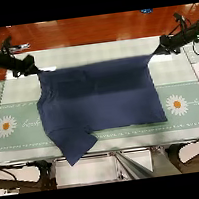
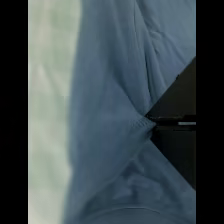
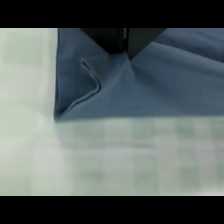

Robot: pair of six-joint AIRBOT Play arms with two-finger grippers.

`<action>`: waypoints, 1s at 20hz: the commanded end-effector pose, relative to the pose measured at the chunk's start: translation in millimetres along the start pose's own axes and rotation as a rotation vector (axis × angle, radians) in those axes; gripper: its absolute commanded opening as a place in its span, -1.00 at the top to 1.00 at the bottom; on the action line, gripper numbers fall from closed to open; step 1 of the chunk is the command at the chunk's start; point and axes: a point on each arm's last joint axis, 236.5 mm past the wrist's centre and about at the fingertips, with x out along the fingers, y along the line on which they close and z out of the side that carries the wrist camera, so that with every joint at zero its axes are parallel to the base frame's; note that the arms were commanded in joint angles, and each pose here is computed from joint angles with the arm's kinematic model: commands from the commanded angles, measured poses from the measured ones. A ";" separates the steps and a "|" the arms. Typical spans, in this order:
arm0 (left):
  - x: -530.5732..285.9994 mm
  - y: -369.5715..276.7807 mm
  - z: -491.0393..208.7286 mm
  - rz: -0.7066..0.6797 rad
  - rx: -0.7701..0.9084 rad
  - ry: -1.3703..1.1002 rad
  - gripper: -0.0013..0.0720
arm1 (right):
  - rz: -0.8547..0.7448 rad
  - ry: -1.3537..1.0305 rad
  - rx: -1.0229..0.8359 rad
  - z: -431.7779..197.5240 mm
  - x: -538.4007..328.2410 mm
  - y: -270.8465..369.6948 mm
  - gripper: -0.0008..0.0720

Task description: Fold the shirts.

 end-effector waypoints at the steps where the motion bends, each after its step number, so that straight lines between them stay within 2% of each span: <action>1: 22.3 26.5 -63.0 0.049 -0.045 0.078 0.92 | -0.023 0.143 0.027 -39.3 11.7 -15.1 0.91; 5: 46.3 36.6 -111.4 0.031 -0.086 0.193 0.92 | -0.045 0.262 0.075 -78.5 36.1 -33.7 0.91; 11: 52.1 40.1 -123.4 0.030 -0.097 0.222 0.92 | -0.046 0.290 0.095 -90.1 44.7 -38.5 0.91; 12: 51.1 41.0 -122.1 0.030 -0.101 0.218 0.88 | -0.047 0.290 0.102 -90.1 44.7 -38.5 0.64; 13: 47.1 42.4 -120.9 0.029 -0.117 0.221 0.49 | -0.045 0.302 0.112 -92.8 43.6 -37.6 -0.06; 14: 38.6 44.1 -118.3 0.023 -0.126 0.226 -0.40 | -0.047 0.308 0.105 -94.6 40.7 -36.8 -0.14; 20: -40.7 68.7 -126.2 0.017 -0.237 0.143 -0.42 | -0.111 0.058 0.157 -81.1 -38.0 -47.2 -0.14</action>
